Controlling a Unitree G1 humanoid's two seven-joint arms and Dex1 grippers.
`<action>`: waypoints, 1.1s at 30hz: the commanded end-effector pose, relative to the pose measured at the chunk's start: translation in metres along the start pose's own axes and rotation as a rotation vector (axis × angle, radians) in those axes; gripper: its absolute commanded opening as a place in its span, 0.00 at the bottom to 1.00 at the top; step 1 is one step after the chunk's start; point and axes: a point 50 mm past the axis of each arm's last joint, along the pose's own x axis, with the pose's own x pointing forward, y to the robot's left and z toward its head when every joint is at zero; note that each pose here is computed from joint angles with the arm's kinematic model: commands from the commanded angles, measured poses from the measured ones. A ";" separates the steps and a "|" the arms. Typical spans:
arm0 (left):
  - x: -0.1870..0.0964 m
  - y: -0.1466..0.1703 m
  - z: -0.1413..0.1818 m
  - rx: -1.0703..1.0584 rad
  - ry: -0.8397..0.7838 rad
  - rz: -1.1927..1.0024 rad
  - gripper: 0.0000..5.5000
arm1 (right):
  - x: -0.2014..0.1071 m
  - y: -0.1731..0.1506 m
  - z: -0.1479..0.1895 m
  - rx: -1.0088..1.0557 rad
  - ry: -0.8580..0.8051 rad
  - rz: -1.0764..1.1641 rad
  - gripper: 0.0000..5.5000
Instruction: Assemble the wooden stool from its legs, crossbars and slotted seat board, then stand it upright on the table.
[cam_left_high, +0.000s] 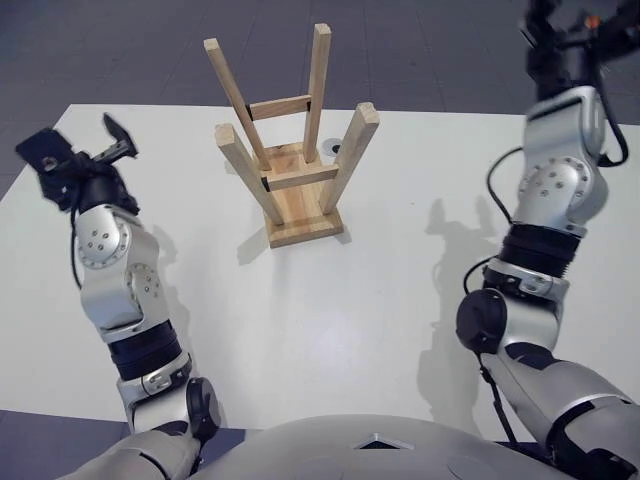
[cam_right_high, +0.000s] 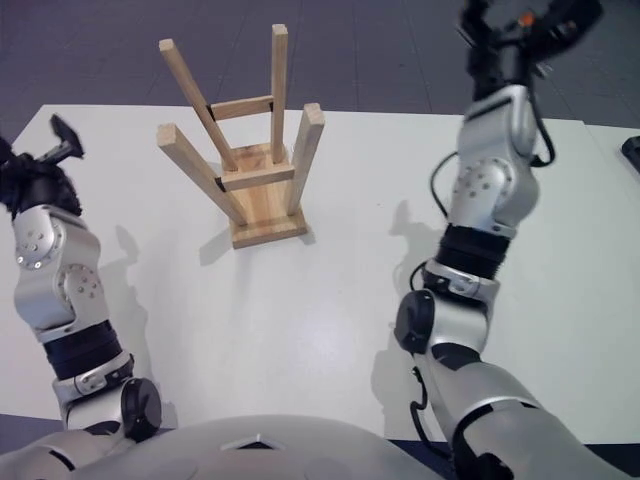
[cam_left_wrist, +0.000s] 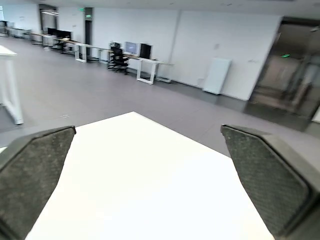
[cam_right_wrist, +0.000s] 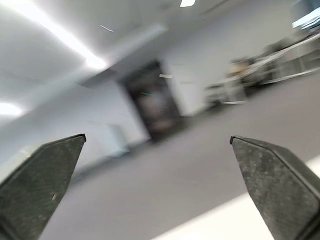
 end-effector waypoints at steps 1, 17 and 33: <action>-0.036 -0.065 0.013 0.041 -0.058 -0.423 0.98 | -0.041 0.050 -0.067 -0.125 0.243 0.262 0.98; -0.022 -0.075 -0.052 0.175 0.191 -0.299 0.98 | -0.087 0.056 -0.121 -0.282 0.466 0.258 0.98; -0.018 -0.056 -0.005 0.243 -0.097 -0.518 0.98 | 0.006 0.090 -0.100 -0.409 0.260 0.487 0.98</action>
